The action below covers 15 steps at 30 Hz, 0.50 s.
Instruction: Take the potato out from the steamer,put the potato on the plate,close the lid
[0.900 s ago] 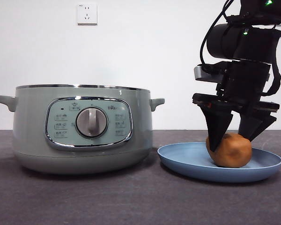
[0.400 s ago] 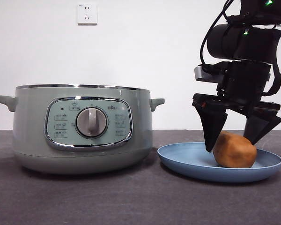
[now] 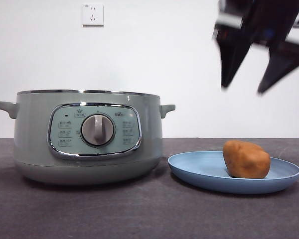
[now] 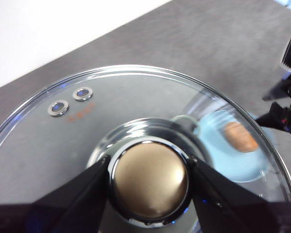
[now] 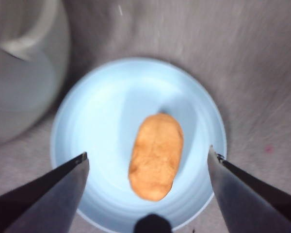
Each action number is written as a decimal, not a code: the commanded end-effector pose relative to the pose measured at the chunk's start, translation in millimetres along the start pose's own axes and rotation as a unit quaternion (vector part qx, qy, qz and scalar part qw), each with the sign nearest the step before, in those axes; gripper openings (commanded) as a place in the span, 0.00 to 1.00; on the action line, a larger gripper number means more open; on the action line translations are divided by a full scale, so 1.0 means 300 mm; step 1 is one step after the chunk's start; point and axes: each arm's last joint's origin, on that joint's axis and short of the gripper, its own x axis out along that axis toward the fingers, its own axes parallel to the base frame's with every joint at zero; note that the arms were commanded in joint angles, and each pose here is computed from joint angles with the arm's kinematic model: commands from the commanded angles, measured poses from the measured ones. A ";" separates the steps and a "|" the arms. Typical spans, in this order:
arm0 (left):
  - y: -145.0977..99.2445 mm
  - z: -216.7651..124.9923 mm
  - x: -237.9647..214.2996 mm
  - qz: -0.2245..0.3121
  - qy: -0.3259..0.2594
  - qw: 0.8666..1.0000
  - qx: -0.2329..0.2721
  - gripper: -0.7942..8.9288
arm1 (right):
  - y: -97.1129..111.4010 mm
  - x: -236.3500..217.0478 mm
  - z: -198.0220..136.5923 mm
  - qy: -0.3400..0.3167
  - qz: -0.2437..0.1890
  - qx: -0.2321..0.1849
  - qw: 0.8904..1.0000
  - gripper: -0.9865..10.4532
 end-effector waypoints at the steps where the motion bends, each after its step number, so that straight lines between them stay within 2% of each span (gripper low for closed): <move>1: 0.000 0.004 0.007 -0.014 -0.002 1.000 -0.003 0.07 | 0.006 -0.106 -0.015 -0.045 0.001 -0.001 0.999 0.44; 6: 0.011 0.013 0.063 -0.026 0.012 1.000 -0.005 0.07 | 0.015 -0.296 -0.069 -0.129 0.003 0.006 0.992 0.44; 9: 0.023 0.018 0.115 -0.029 0.026 0.999 0.002 0.07 | 0.019 -0.380 -0.114 -0.157 0.003 0.005 0.988 0.44; 15: 0.055 0.042 0.261 -0.033 0.039 0.999 0.001 0.07 | 0.022 -0.452 -0.188 -0.150 0.000 0.005 0.989 0.44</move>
